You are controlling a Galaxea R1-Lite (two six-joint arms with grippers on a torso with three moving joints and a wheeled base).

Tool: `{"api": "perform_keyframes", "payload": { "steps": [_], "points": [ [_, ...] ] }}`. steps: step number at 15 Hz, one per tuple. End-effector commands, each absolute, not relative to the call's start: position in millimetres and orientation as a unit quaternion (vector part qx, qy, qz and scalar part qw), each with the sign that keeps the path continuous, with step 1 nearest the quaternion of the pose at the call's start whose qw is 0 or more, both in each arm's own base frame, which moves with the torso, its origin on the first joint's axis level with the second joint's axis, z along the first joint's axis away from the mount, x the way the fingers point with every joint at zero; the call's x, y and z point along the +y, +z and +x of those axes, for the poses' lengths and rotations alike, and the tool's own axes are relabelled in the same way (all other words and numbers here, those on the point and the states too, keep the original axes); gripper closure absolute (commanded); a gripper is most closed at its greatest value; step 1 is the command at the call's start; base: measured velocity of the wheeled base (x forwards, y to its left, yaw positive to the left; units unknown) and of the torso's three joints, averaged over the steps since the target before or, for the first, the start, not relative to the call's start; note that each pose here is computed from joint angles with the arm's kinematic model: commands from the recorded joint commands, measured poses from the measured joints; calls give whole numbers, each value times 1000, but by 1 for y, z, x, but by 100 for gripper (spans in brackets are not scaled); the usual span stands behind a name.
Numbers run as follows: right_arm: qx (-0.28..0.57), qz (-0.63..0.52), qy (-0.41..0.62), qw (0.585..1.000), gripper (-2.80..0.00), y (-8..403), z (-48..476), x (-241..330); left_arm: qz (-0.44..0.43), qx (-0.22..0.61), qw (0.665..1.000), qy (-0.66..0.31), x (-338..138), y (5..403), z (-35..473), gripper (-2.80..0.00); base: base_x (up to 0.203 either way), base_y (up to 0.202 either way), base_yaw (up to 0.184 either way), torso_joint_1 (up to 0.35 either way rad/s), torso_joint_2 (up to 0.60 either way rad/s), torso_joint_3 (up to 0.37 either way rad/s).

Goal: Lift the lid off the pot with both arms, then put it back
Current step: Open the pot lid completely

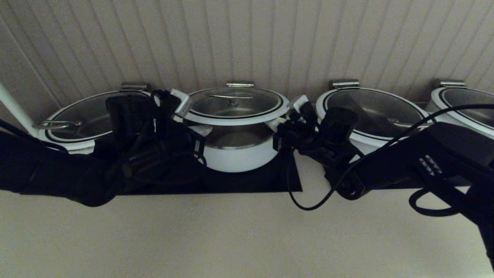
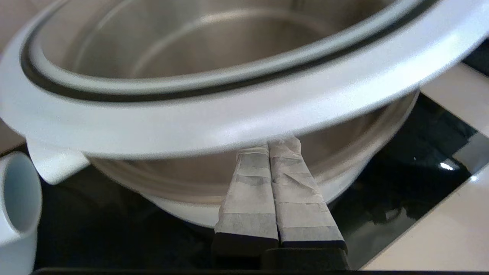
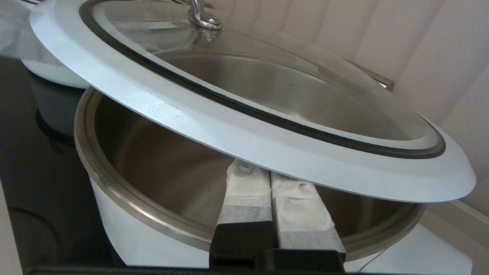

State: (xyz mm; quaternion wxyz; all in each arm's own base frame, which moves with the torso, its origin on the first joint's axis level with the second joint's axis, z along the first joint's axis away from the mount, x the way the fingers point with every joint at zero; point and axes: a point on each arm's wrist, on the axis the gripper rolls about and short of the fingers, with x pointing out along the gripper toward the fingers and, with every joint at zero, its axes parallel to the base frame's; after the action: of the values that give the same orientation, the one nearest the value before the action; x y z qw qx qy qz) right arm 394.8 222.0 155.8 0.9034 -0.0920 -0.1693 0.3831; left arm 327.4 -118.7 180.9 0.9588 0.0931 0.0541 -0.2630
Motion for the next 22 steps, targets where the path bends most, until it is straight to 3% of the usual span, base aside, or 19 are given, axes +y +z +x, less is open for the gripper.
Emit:
{"api": "perform_keyframes", "payload": {
  "steps": [1,22],
  "points": [
    [-174,-92,384,902,0,157,394,222,94,48,959,-263,-121,182,333,0,0,0,0,0,0,0],
    [-152,-96,387,904,0,152,368,208,89,36,965,-245,-122,188,339,0,0,0,0,0,0,0]
  ]
}}
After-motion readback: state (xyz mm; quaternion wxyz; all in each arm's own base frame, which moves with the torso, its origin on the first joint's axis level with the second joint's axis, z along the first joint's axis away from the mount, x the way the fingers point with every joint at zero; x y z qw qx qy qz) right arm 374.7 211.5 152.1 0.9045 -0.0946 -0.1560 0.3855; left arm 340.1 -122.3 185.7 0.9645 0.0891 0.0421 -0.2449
